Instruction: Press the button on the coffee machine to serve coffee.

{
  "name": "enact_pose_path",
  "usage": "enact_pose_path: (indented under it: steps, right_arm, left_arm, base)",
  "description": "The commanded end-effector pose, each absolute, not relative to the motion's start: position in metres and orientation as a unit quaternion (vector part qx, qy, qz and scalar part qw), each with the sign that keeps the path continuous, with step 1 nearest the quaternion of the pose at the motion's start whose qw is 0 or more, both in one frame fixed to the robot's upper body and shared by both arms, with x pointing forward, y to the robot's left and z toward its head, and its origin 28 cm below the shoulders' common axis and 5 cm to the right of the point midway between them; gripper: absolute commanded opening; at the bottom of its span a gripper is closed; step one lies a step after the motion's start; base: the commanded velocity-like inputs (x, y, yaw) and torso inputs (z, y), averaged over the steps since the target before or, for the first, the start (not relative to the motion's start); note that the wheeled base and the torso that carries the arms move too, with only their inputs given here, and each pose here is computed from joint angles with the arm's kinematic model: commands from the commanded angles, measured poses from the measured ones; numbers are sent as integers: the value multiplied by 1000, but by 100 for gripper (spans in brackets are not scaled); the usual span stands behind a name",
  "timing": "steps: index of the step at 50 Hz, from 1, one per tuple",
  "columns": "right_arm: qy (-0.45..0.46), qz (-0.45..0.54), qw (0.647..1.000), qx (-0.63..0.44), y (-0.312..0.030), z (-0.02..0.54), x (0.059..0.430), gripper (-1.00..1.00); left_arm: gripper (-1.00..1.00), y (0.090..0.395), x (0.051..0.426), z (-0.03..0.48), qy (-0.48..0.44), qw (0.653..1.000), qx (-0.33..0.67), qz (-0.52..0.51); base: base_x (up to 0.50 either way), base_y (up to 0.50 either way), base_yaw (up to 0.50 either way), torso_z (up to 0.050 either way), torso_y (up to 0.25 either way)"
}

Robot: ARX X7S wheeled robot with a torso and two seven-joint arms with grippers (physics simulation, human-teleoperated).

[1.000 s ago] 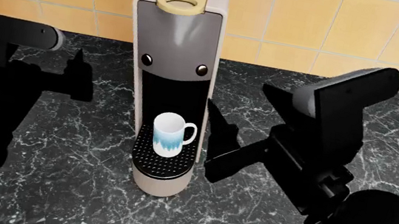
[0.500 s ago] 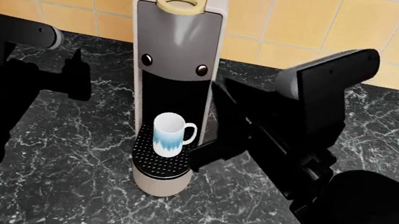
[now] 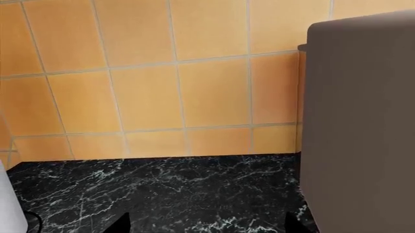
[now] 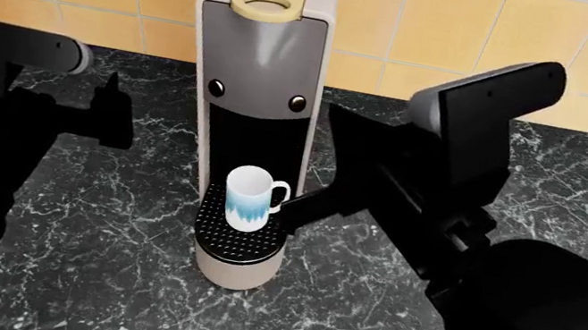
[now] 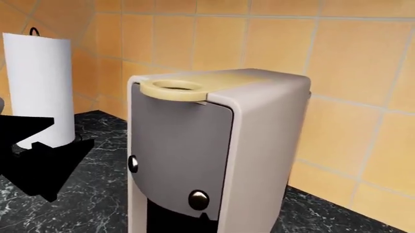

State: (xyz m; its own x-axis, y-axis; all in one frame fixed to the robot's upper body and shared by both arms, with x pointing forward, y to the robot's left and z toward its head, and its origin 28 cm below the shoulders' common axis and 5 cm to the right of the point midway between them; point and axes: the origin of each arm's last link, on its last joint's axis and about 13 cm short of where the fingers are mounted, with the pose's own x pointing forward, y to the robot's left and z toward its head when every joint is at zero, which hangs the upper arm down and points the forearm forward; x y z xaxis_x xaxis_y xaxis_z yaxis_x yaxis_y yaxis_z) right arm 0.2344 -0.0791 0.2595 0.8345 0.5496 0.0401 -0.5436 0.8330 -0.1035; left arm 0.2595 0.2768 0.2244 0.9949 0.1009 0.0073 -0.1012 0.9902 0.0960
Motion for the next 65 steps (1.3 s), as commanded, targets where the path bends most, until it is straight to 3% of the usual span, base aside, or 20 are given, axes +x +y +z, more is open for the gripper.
enact_pose_path:
  steps: [1,65]
  right_arm:
    - [-41,281,958,-33,-78,257,239,-100]
    - [-4,315,949,-33,-62,246,275,-100]
  left_arm:
    - [100,279,261,222,-9,997,46,58]
    - [100,277,260,213,-2,997,46,62]
  base:
    - [0,0,0,0,0]
    - [0,0,0,0,0]
